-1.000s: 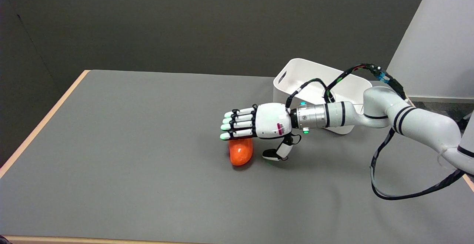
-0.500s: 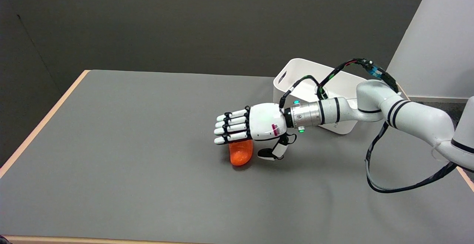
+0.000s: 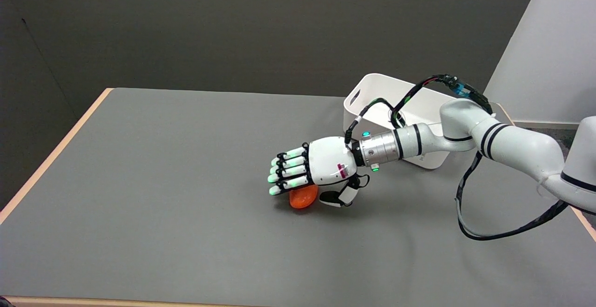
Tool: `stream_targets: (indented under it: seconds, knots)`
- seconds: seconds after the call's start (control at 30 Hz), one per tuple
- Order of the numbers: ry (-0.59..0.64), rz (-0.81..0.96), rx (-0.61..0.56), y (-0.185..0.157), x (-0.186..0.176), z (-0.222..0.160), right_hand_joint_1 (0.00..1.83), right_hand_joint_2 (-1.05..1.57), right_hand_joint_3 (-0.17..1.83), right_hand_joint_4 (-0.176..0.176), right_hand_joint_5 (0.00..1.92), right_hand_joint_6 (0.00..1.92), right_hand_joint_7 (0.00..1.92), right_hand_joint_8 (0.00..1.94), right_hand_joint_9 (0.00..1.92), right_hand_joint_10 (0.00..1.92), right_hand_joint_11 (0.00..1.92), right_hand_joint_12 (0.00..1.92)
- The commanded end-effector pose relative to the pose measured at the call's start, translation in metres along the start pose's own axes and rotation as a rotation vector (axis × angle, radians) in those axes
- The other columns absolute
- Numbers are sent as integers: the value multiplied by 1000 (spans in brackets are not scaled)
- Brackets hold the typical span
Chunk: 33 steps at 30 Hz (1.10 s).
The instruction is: Pick up mango.
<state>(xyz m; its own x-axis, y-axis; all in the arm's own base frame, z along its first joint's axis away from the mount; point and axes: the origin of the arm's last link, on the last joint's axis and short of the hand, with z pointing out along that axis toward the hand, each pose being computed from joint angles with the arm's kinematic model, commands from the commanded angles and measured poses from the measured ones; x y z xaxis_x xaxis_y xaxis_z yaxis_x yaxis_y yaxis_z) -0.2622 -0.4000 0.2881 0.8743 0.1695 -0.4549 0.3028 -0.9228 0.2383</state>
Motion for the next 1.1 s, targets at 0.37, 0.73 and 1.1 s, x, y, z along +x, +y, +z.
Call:
stream_targets:
  seconds: [0.37, 0.73, 1.1]
  knots:
    - [-45, -25, 35, -6, -4, 17, 784, 879, 937, 37, 54, 373, 77, 240, 59, 436, -1, 578]
    - [-63, -35, 17, -1, -5, 18, 1120, 1144, 503, -59, 130, 1608, 377, 1372, 471, 1412, 304, 1441]
    - [-65, -33, -22, 8, -5, 10, 1240, 1327, 166, -101, 309, 1921, 451, 1691, 609, 1783, 356, 1917]
